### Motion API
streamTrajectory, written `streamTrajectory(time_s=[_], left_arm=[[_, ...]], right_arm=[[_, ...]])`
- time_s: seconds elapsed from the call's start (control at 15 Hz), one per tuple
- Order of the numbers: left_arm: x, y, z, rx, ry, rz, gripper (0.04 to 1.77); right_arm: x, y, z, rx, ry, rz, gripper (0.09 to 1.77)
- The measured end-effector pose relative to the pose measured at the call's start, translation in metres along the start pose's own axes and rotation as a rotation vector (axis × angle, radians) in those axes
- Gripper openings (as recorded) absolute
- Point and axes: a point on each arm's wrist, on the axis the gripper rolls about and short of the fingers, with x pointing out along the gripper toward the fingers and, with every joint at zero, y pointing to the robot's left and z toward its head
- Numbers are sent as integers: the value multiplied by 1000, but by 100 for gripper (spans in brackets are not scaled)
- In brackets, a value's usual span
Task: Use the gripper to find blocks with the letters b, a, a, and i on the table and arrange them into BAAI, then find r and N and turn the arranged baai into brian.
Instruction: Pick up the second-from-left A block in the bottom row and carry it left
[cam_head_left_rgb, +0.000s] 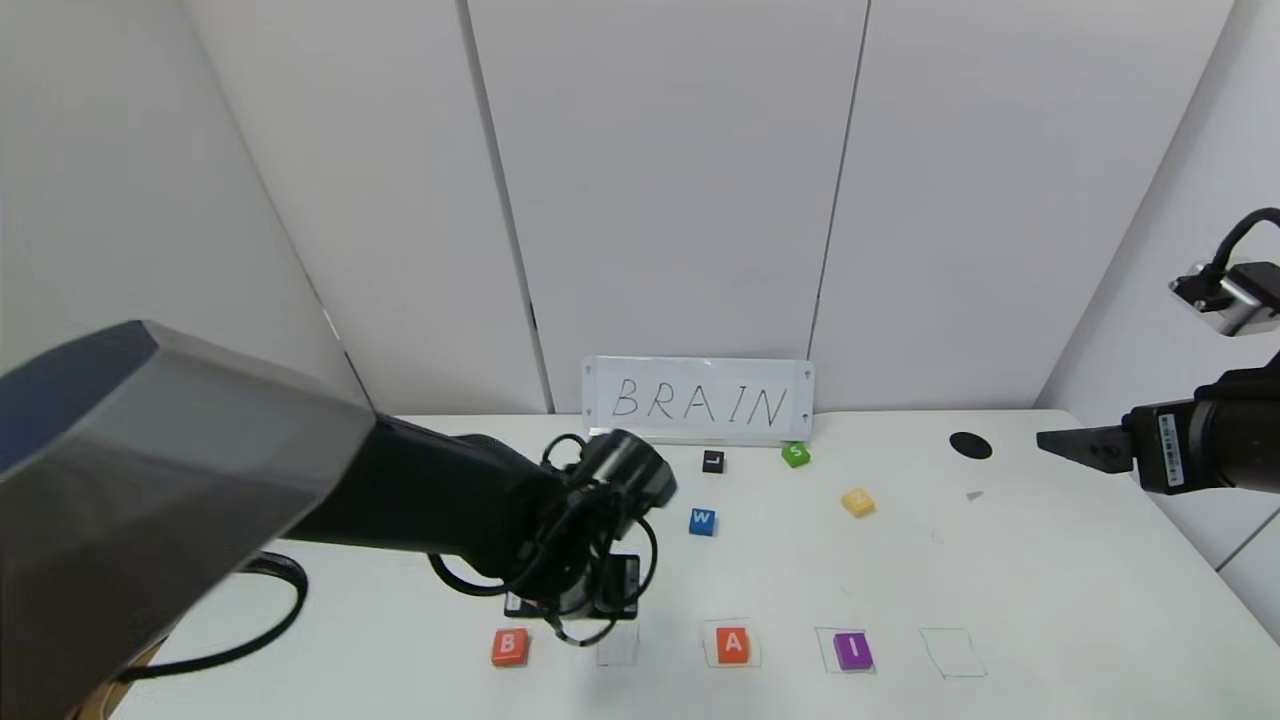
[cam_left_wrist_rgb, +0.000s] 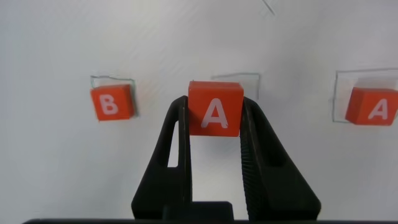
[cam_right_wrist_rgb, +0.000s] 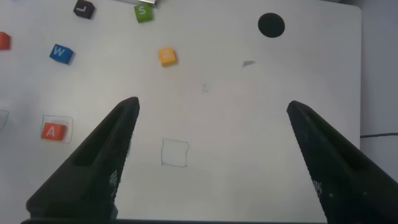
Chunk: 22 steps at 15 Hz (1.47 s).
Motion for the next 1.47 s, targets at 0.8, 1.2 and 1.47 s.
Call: streamTrajectory(time_s=[0.8,1.2,1.47], left_arm=[[-30,42,26,-21,-65,0,51],[-11,155,60,-22,-39,-27,51],[-2,191,65,-70,-59,-14,51]], right_arm=[[-1,0,0,-1,-2,0,171],[0,4,-2,-11,3,10,171],[0,4,-2,-11,4,10,171]])
